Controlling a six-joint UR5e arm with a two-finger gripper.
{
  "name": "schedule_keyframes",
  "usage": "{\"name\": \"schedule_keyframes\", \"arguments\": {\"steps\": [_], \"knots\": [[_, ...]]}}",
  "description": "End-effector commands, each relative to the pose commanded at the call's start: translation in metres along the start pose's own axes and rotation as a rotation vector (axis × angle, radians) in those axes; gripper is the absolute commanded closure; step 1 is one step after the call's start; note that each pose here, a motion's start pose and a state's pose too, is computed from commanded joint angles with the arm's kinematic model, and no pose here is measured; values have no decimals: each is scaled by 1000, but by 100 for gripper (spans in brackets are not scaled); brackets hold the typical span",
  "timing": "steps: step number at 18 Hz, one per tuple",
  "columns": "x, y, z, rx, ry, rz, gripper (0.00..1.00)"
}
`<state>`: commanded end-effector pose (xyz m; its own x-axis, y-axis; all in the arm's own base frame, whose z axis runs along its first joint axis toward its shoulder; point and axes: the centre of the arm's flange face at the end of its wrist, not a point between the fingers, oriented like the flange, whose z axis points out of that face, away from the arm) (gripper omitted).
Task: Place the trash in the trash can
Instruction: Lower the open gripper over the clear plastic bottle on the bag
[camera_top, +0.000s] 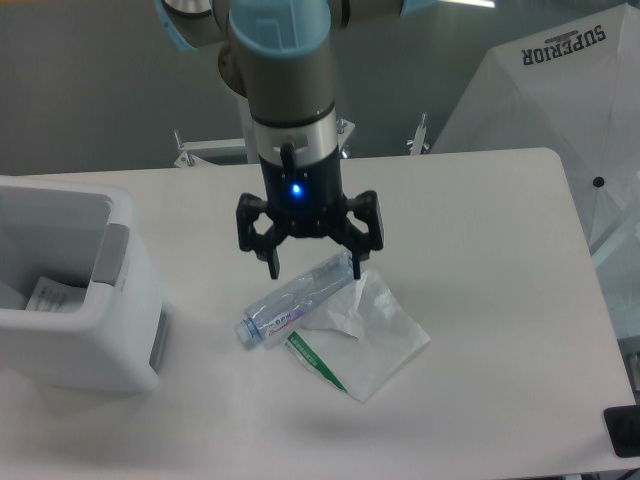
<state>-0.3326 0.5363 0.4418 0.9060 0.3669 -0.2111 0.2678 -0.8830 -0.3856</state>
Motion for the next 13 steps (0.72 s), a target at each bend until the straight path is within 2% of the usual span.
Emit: {"name": "schedule_keyframes", "arguments": {"steps": [1,3,6,9,13], "knots": [[0,4,8,-16,-21,-1,0],[33,7,25,-62,10,51,0],[46,17,44,-99,45,86,0],[55,23,50,-81,103,54,0],[55,21,60,-67,88,31,0]]}}
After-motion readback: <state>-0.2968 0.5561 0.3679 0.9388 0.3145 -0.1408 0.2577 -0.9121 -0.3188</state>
